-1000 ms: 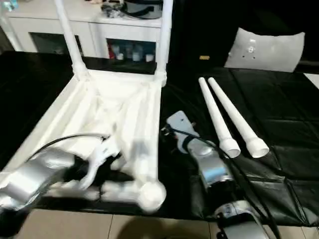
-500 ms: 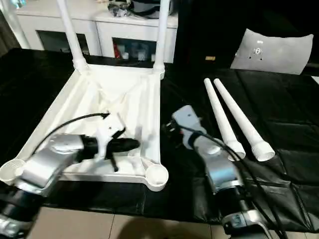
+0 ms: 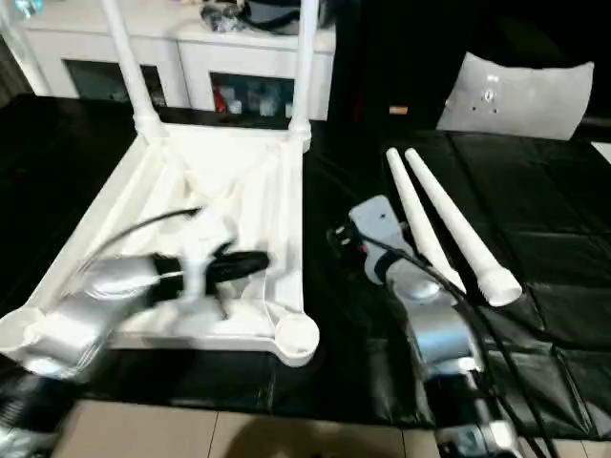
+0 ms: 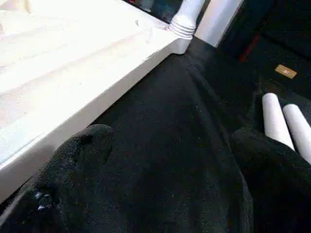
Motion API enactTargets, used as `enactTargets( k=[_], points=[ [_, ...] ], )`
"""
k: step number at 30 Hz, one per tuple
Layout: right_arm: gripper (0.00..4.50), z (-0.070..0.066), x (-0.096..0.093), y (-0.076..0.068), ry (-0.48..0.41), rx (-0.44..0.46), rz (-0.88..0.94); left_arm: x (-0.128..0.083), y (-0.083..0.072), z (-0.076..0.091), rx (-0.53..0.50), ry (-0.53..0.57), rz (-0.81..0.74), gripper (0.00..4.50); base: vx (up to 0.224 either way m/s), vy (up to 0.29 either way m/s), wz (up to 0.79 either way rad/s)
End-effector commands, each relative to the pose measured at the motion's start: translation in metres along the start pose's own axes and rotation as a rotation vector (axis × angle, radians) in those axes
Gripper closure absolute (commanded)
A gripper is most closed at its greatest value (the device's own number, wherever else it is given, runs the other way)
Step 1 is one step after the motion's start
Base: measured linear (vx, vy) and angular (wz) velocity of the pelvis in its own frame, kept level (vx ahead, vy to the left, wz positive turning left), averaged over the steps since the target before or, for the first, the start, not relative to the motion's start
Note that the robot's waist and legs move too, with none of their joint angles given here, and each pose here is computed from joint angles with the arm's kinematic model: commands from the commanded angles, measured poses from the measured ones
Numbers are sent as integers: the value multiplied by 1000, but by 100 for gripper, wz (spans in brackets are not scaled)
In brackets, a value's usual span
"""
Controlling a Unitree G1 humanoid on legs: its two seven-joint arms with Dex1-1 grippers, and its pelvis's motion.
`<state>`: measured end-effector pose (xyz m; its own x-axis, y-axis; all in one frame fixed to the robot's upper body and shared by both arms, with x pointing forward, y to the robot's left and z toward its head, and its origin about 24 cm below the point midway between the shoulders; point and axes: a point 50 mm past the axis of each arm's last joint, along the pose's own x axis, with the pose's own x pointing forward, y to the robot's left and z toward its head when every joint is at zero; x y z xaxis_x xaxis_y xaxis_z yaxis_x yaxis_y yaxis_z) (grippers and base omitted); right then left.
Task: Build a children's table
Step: Rotate table base
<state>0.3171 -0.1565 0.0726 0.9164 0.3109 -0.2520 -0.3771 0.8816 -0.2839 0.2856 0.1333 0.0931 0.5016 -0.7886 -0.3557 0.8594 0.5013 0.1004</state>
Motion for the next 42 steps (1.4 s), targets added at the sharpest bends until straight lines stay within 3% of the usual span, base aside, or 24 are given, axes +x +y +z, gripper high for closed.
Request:
enactTargets(
  k=[1, 8, 11, 15, 19, 24, 31, 34, 39, 42],
  points=[
    [0, 0, -3, -2, 0, 8, -13, -11, 0, 2, 13, 13, -30, 409, 0, 0, 0],
    [0, -2, -6, -1, 10, 13, -1, -45, -4, -10, 74, 168, -163, 367, 0, 0, 0],
    [0, -4, -7, 0, 18, 11, 9, -59, -10, -20, 74, 297, -238, 334, 0, 0, 0],
    [0, -4, -8, 2, 20, 11, 12, -56, -12, -28, 110, 338, -225, 315, 0, 0, 0],
    [0, -4, -8, 6, 21, 10, 21, -41, -2, -40, 197, 374, -93, 291, 0, 0, 0],
    [0, -4, -8, 6, 22, 10, 25, -32, 0, -41, 191, 346, -47, 291, 0, 0, 0],
    [0, -3, -8, -1, 43, 38, -2, -11, -15, -27, 135, 193, -106, 291, 0, 0, 0],
    [0, -3, -7, -6, 75, 81, -20, -13, -21, -21, 91, 146, -157, 291, 0, 0, 0],
    [0, -4, -4, -25, 212, 149, -79, -29, -27, -15, 28, 142, -269, 291, 0, 0, 0],
    [0, -2, 1, -42, 254, 200, -93, -33, -21, -7, 7, 108, -242, 262, 0, 0, 0]
  ],
)
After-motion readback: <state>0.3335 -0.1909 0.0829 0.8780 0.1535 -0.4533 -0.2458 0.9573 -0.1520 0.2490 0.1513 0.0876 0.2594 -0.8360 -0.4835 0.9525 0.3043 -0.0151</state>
